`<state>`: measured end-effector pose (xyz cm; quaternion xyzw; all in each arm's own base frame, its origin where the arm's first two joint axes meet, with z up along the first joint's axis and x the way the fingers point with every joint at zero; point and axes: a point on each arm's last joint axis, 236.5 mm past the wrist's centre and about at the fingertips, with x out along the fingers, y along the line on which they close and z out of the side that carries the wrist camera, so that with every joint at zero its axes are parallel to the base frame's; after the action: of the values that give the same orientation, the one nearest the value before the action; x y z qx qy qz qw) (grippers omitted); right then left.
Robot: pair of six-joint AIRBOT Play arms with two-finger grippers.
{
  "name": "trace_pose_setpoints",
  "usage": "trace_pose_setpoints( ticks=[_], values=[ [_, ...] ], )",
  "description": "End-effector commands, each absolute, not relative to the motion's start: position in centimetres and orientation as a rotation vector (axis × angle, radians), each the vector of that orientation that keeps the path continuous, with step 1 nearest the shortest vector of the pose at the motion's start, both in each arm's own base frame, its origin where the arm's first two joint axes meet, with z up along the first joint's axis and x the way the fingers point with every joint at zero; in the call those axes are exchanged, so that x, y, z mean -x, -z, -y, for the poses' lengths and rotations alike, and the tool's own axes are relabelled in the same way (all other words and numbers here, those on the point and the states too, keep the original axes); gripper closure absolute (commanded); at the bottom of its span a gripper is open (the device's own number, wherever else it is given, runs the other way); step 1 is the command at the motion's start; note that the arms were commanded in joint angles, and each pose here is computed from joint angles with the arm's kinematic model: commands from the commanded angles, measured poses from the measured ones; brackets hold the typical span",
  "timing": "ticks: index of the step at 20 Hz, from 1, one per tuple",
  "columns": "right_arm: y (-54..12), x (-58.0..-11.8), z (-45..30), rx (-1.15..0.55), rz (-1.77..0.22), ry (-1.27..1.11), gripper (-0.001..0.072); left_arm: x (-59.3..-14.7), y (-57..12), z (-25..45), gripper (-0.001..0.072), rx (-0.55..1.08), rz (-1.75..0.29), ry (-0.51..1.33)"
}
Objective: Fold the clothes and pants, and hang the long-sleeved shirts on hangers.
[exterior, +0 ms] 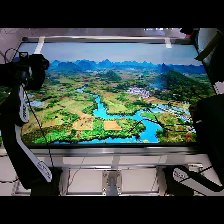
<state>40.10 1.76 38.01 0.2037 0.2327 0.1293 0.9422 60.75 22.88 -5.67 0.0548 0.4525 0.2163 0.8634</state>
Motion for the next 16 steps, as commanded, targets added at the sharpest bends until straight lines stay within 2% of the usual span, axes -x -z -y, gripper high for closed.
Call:
trace_pose_setpoints(
  ticks=[1, 2, 5, 9, 11, 13, 16],
  values=[
    [-36.7, -41.1, -1.5, -0.429, -0.507, -0.261, 0.0020, -60.3, 6.1, -23.9, 0.0627, -0.078, -0.950, -0.491],
    [-36.1, -41.4, -1.4, -0.434, -0.522, -0.260, 0.0021, -60.2, 5.9, -24.0, 0.0667, -0.081, -0.950, -0.491],
    [-35.2, -41.2, -1.7, -0.437, -0.568, -0.274, 0.0022, -59.8, 2.9, -23.4, 0.0667, -0.079, -0.940, -0.500],
    [-32.4, -37.7, -1.9, -0.337, -0.741, -0.277, 0.0022, -58.1, -7.4, -19.4, 0.0668, -0.036, -0.864, -0.481],
    [-30.0, -34.9, -0.9, -0.282, -0.880, -0.225, 0.0022, -56.9, -13.5, -13.8, 0.0668, 0.001, -0.809, -0.379],
    [-28.3, -32.4, 0.4, -0.208, -0.989, -0.181, 0.0022, -55.7, -18.8, -5.9, 0.0668, 0.022, -0.749, -0.193],
    [-28.6, -31.7, 1.6, -0.135, -0.978, -0.144, 0.0023, -52.2, -24.2, 7.4, 0.0668, 0.053, -0.693, 0.112]
  ],
)
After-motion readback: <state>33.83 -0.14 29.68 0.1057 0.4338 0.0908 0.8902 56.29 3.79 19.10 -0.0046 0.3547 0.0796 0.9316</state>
